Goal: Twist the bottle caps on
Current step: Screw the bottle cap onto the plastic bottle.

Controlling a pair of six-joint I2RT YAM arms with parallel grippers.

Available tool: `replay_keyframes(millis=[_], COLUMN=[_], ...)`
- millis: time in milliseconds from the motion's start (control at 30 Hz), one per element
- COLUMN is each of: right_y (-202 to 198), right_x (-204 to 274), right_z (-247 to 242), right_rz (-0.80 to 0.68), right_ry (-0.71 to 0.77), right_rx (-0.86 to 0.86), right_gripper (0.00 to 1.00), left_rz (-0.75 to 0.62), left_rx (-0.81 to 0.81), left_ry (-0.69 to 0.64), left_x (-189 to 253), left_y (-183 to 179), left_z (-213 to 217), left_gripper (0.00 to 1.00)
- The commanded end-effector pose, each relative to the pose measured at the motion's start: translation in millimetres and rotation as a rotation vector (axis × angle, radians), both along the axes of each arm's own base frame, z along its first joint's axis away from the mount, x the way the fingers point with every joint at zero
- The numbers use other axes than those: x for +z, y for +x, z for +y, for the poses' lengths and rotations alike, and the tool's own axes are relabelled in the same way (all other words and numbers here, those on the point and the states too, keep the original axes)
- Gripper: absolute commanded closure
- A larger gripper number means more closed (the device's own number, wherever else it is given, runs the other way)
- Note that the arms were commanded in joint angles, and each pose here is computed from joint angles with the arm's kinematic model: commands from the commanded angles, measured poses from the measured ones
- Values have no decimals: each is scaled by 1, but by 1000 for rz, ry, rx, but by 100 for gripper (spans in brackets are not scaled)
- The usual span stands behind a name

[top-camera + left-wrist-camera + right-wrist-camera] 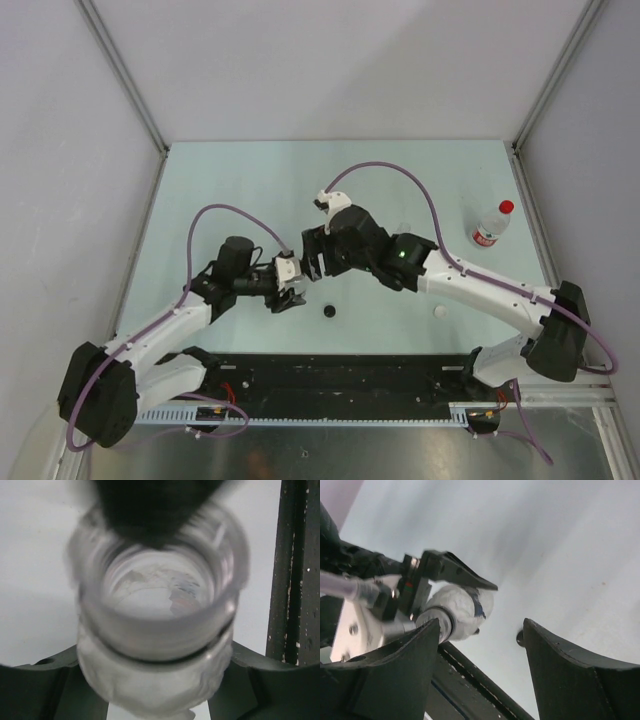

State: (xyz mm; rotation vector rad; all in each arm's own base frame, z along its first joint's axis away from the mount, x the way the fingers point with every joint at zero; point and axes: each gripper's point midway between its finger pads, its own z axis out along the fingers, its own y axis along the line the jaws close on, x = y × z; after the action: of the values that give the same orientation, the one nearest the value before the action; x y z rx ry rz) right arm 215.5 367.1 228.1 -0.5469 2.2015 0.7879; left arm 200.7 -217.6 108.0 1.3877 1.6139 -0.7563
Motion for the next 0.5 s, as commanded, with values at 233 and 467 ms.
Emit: replay_keyframes(millis=[233, 467], right_y=[-14, -9], right_x=[-31, -12], right_z=[-72, -64], right_rz=[31, -35], right_ry=[-207, -140], right_rx=[-170, -118], right_gripper=[31, 31], left_rz=[-144, -121], left_rx=[-46, -64], left_ry=[-174, -185], left_x=[67, 67], left_y=[14, 7], left_z=[-13, -12], left_gripper=[44, 54])
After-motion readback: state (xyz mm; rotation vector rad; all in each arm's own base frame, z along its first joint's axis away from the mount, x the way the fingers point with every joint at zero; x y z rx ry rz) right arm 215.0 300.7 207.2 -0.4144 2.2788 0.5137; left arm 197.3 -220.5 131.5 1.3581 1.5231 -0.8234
